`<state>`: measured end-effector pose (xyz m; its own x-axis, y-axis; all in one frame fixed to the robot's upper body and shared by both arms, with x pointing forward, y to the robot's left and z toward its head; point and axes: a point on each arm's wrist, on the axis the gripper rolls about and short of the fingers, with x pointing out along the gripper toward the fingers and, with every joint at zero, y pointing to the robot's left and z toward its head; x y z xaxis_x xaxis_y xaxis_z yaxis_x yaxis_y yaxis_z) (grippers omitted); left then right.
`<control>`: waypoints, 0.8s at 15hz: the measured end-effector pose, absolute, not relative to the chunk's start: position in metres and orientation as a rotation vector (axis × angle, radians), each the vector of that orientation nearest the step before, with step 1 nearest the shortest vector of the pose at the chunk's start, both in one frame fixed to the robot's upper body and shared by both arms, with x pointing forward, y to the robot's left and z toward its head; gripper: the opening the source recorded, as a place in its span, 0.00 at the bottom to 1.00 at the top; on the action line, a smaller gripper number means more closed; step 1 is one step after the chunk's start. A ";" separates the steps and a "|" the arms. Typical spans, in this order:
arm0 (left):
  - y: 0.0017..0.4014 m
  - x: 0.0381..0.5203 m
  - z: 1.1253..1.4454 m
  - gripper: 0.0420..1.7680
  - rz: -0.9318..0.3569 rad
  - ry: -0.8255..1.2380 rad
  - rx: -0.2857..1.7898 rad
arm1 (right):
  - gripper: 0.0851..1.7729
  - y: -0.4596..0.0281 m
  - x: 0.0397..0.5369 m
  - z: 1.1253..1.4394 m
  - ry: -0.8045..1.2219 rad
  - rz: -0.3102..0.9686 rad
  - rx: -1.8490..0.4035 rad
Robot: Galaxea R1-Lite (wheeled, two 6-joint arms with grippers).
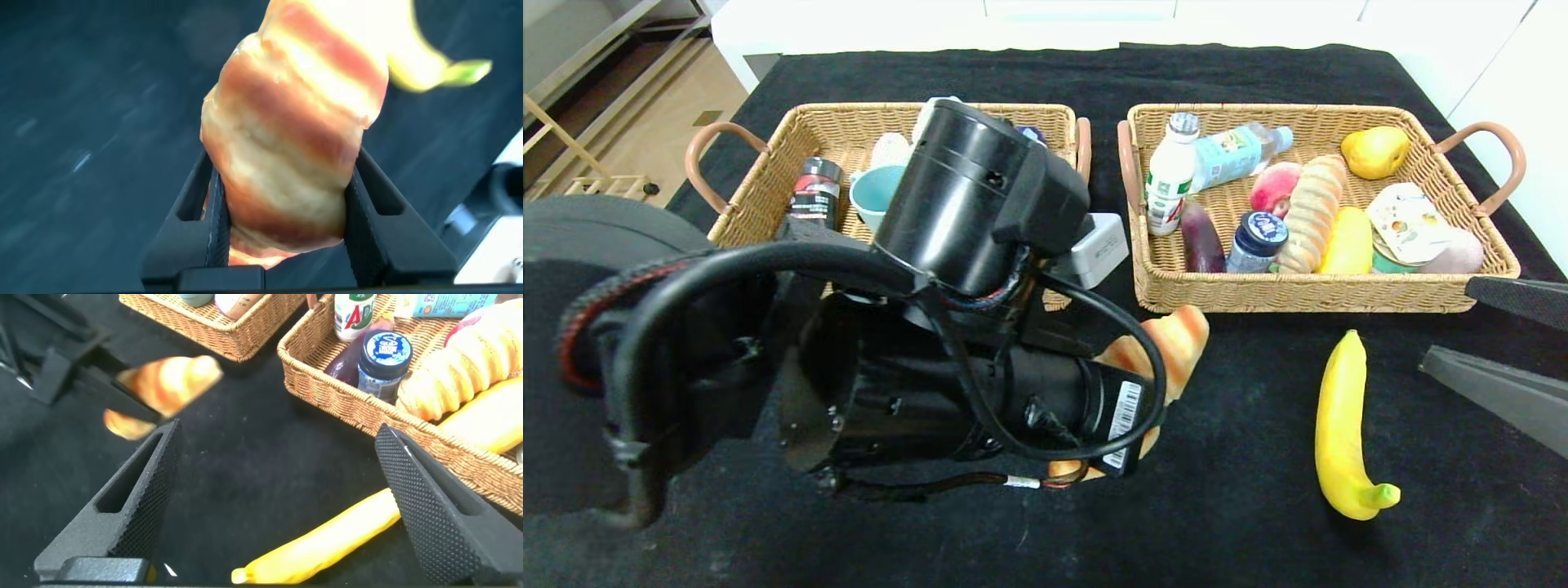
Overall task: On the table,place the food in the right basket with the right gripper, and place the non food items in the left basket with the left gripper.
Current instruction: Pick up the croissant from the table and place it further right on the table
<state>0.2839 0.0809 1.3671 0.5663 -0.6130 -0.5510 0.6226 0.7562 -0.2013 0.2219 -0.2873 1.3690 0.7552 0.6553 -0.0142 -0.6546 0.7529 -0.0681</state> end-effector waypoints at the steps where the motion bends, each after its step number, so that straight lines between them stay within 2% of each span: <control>1: 0.073 0.285 1.364 0.45 -0.737 0.640 0.016 | 0.96 -0.287 0.221 1.369 -0.010 0.719 -0.071; 6: 0.034 0.292 1.344 0.45 -0.780 0.633 0.036 | 0.96 -0.286 0.221 1.367 -0.008 0.728 -0.074; 12: 0.012 0.305 1.330 0.45 -0.780 0.627 0.030 | 0.96 -0.285 0.223 1.366 0.000 0.727 -0.074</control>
